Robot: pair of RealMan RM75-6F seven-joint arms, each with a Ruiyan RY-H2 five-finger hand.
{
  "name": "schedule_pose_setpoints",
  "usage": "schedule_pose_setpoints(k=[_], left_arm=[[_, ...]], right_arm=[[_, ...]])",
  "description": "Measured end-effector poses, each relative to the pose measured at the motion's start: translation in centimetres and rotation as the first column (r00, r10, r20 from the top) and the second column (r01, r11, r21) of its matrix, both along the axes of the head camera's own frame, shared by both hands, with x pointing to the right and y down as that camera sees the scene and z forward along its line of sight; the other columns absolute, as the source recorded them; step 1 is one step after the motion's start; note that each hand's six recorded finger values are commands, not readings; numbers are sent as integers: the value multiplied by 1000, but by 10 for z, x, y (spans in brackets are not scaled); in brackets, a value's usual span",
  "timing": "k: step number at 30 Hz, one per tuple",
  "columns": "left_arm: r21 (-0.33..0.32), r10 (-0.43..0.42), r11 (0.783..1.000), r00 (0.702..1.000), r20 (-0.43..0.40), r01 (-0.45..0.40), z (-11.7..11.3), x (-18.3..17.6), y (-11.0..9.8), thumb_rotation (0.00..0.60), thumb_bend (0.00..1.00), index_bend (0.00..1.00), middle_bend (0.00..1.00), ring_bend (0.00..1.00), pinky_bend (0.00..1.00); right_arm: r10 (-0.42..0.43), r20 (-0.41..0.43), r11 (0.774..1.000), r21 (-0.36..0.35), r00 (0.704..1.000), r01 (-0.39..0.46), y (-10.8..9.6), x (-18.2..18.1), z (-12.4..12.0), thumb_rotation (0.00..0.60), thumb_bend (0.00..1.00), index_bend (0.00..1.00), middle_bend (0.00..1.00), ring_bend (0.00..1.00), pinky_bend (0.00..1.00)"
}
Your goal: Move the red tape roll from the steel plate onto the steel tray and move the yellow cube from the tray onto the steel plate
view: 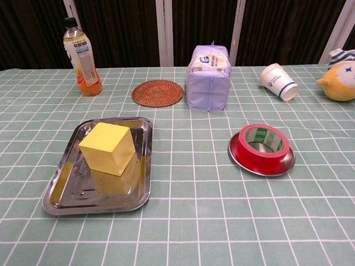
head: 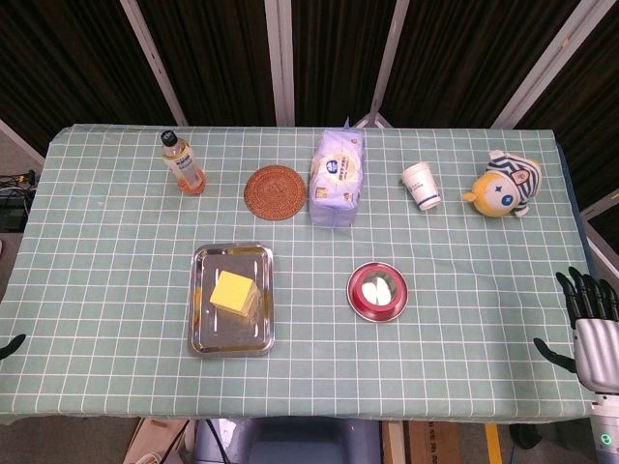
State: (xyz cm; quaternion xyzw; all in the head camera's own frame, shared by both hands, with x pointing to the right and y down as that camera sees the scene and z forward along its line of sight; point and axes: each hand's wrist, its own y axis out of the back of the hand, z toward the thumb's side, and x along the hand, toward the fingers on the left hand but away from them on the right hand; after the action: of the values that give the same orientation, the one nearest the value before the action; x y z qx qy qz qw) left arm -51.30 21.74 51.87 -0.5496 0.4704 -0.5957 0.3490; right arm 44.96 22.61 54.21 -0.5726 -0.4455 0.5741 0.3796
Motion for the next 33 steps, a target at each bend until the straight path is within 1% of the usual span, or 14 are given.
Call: schedule_pose_setpoints(k=[5,11,18,21,27,30,33], left_arm=[[5,1,1000,1000,-10,-1,-2,1,0,600,160,148,0,0,37],[28,19,999,1000,-16,-19,-6,6,2,600,161,148,0,0,36],[24,31,999,1000,-4,-31,-4,7,1,600,161,148,0,0,48],[34,35,999,999,-12,-35,-4,9,1,600,161,148,0,0,49],[35,77,996,997,-26,-76,-6,18,6,600,161,147,0,0,49],[40,69,997,997,-21,-68,-7,17,6,600,161,148,0,0,49],[40,62,997,998,-9,-62,-6,16,6,600,161,148,0,0,49]], right_arm=[[3,-5,1000,-14,1000,-3,2,0,0,600,176,57,43,0,0],[-3,7,1000,-25,1000,3,3,-1,-1,600,176,57,43,0,0],[15,28,1000,-21,999,-15,1,1,-2,600,176,57,43,0,0],[12,31,1000,-26,999,-11,1,1,-1,600,176,57,43,0,0],[25,53,999,-25,998,-24,1,3,-3,600,177,57,43,0,0],[17,62,1000,-25,998,-16,1,1,-2,600,172,57,43,0,0],[11,101,1000,-30,995,-8,2,-9,1,600,164,57,42,0,0]])
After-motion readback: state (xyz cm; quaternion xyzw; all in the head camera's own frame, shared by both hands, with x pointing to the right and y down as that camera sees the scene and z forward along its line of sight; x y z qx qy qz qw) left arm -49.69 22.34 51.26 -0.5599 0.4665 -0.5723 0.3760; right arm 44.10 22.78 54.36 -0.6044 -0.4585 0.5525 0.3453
